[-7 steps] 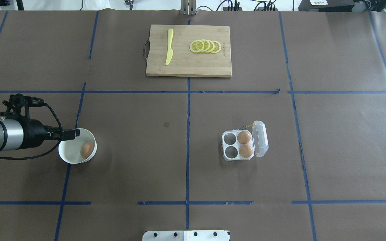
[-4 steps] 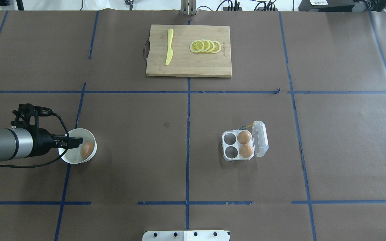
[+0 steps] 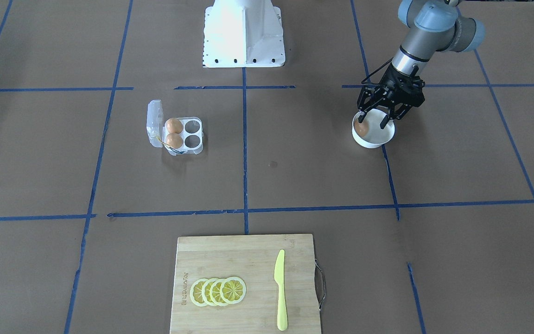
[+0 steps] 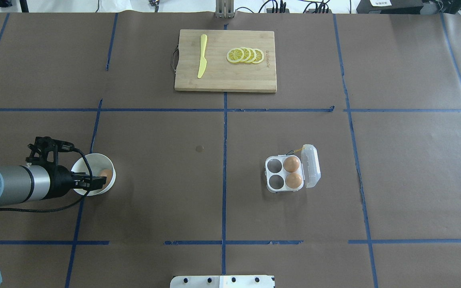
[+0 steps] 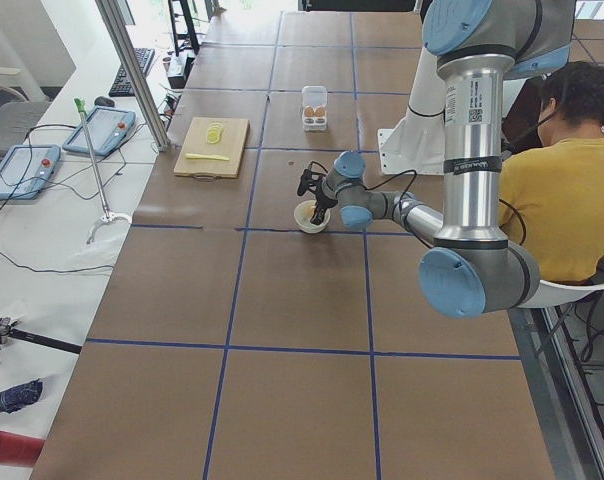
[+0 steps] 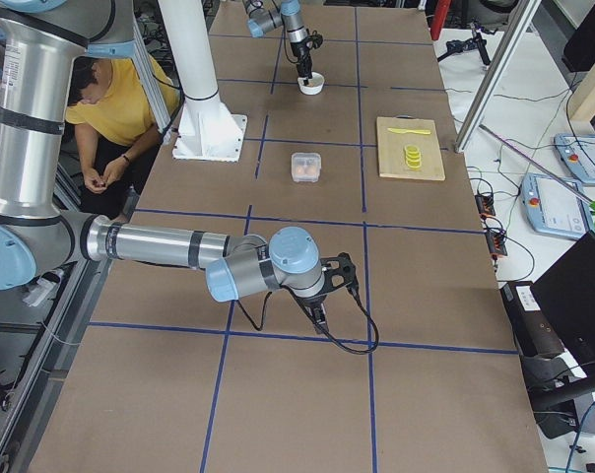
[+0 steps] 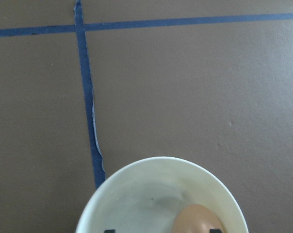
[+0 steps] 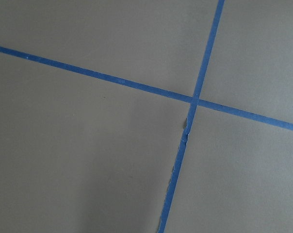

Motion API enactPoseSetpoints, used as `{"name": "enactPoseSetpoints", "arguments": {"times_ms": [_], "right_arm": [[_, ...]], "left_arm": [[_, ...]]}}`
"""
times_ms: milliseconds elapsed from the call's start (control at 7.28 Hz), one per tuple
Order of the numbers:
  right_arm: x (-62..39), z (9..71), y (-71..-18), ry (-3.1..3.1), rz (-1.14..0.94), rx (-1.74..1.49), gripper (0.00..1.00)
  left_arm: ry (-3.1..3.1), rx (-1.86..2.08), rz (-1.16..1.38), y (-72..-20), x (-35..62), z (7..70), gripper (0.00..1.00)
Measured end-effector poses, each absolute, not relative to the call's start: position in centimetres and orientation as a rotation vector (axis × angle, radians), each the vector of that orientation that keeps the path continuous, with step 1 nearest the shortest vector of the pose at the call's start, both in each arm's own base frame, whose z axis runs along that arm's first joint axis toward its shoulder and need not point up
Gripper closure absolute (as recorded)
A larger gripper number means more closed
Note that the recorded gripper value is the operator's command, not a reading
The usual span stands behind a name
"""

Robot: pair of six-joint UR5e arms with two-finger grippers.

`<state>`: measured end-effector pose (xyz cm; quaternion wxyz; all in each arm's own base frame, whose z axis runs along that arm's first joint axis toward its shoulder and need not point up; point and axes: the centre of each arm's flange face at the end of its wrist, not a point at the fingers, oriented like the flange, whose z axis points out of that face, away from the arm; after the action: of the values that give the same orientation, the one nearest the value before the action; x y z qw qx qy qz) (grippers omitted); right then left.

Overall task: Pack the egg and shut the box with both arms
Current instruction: 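Reach the left gripper down into the white bowl toward the brown egg, then close the left gripper on the brown egg and lift it from the bowl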

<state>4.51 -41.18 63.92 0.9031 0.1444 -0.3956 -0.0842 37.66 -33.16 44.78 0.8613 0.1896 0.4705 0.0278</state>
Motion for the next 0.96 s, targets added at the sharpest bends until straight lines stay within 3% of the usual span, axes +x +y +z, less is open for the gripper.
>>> {"name": "enactPoseSetpoints", "arguments": {"times_ms": [824, 962], "right_arm": [[4.5, 64.4, -41.1, -0.818, -0.172, 0.290, 0.00], [4.5, 64.4, -41.1, -0.818, -0.173, 0.290, 0.00]], "left_arm": [[0.984, 0.397, 0.062, -34.0, 39.6, 45.0, 0.29], [0.983, 0.396, 0.062, -34.1, 39.8, 45.1, 0.35]]}}
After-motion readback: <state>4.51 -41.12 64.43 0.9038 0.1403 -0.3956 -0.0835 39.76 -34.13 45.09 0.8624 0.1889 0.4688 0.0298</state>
